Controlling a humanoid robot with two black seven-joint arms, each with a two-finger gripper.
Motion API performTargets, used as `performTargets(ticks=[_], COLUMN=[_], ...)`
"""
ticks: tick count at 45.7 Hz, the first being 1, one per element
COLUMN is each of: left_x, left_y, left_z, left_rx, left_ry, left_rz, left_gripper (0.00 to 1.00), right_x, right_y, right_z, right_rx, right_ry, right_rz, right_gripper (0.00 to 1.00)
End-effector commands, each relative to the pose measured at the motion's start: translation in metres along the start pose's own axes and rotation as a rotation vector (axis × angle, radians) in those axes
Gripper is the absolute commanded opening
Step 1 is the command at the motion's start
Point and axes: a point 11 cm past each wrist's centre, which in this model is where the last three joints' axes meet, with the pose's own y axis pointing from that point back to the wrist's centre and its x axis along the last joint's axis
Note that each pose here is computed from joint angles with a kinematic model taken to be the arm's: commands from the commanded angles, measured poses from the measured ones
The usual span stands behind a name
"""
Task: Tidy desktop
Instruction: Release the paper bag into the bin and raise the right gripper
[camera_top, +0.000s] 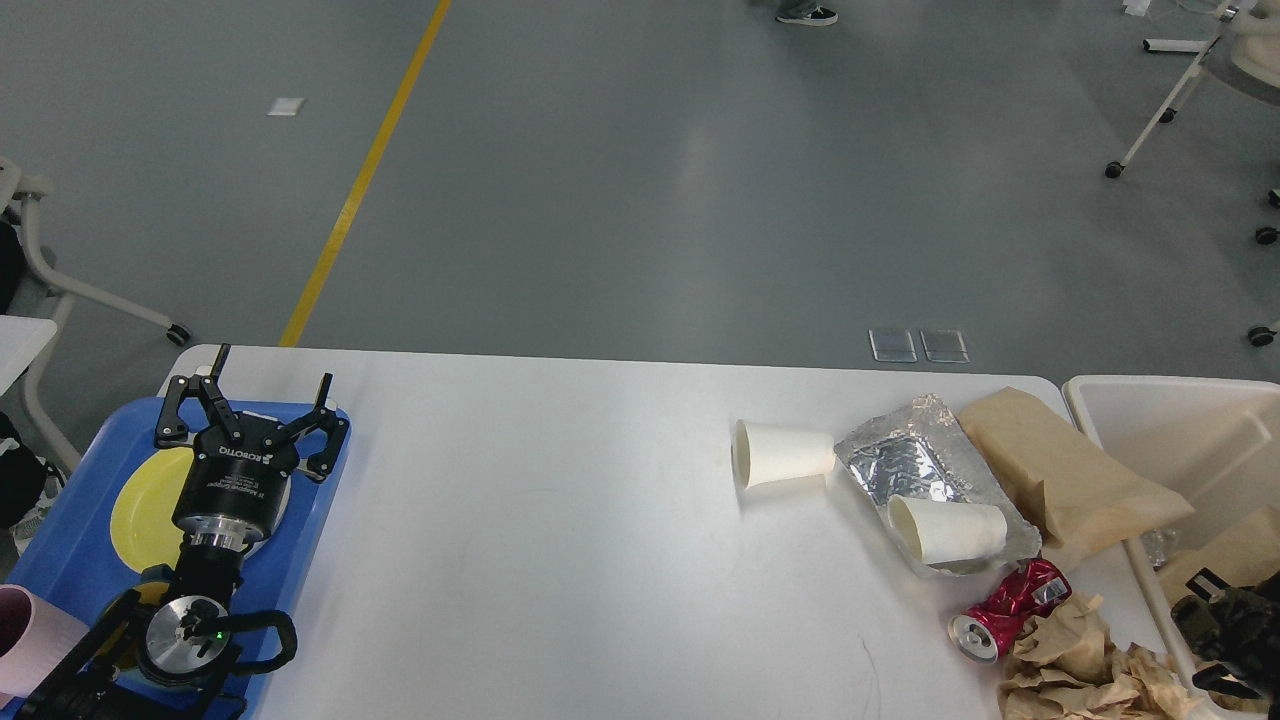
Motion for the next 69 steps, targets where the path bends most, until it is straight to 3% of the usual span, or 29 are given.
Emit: performTargets(ticks=[1,11,13,17,18,36,49,59,69], left_x=[0.0,0.0,0.0,-0.001,0.0,0.0,0.0,0.0,0.0], left_y=[0.0,0.0,0.0,0.0,0.0,0.0,0.0,0.0,-0.001], left_z=[0.0,0.0,0.0,-0.001,0.0,0.0,0.0,0.0,0.0], left_rx=[0.0,0.0,0.0,0.0,0.0,0.0,0.0,0.001,-0.001], left_ry=[0.0,0.0,0.0,0.001,0.0,0.0,0.0,0.001,0.001], left_rz=[0.0,0.0,0.0,-0.001,0.0,0.0,0.0,0.0,-0.001], left_gripper=[0.96,0.96,0.96,0.96,0.96,0.96,0.96,0.96,0.96], right_x=[-0.001,-0.012,-0.01,-0.007,-0.007,0.001,0.072,0.14,0.177], right_y=[0.0,-0.001,-0.001,-0.001,-0.001,0.001,0.015,0.073,0.161], right_z=[0.0,0.003,0.004,0.005,0.003,-0.003,0.009,-0.018,-0.093], right_rx=[-0.002,-0.006,-0.007,-0.008,-0.006,0.002,-0.034,-0.029,0.087], right_ry=[-0.002,0.008,0.01,0.011,0.01,-0.001,-0.054,0.078,0.329], right_rz=[0.0,-0.014,-0.011,0.001,0.002,-0.003,-0.055,-0.08,-0.236], right_gripper=[0.0,0.03,0.31,0.97,1.0,1.0,1.0,1.0,1.0])
